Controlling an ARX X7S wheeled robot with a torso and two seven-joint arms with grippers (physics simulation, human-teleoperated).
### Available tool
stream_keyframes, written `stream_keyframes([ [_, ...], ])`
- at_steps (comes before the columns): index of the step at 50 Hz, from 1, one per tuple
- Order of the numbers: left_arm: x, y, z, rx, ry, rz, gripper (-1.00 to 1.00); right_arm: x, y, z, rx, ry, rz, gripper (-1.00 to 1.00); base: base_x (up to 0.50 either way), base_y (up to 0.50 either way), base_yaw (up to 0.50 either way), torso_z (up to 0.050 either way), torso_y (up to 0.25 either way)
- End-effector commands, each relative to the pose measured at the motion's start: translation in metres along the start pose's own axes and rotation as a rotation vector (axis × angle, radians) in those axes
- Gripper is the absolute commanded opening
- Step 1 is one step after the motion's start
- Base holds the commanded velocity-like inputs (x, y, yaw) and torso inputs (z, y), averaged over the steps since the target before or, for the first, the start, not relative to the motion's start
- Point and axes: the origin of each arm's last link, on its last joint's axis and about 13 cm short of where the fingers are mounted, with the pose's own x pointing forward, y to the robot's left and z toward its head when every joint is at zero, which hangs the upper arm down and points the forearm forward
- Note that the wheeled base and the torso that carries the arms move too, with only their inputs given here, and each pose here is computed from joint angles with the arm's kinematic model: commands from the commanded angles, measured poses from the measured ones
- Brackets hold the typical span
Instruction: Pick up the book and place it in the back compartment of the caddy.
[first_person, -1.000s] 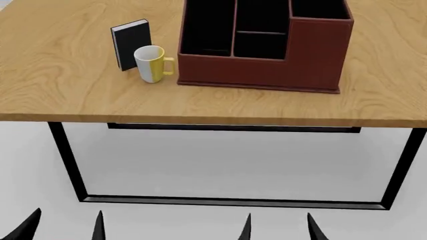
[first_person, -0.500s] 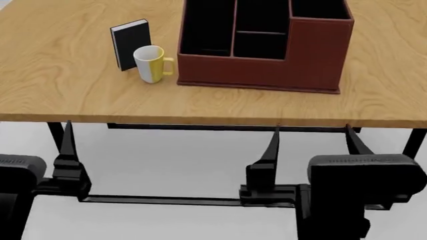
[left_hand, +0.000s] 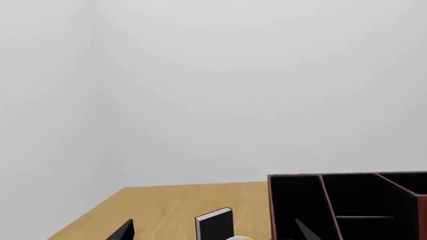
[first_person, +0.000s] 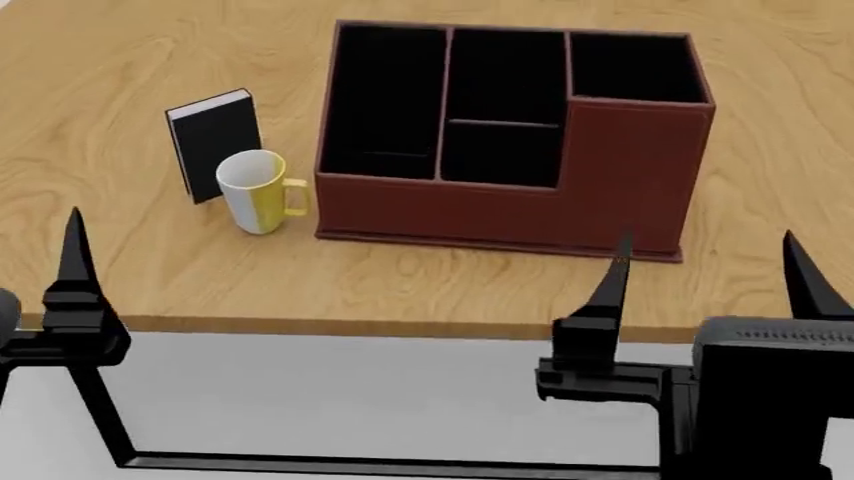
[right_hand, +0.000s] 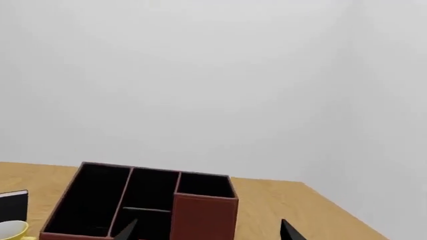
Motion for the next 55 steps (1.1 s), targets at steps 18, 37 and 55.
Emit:
stream_keyframes([
  [18, -0.002, 0.002, 0.004, -0.004, -0.006, -0.01, 1.0, -0.007, -0.005, 0.011, -0.035, -0.039, -0.02, 1.0, 0.5, -0.11, 0.0, 0.0, 0.001],
  [37, -0.003, 0.002, 0.006, 0.002, -0.009, -0.011, 1.0, -0.008, -0.004, 0.015, -0.037, -0.057, -0.018, 1.0, 0.5, -0.13, 0.0, 0.0, 0.002],
  [55, -0.008, 0.003, 0.014, -0.005, -0.029, -0.032, 1.0, -0.019, -0.007, 0.042, -0.012, -0.129, -0.065, 1.0, 0.39, -0.05, 0.0, 0.0, 0.001],
])
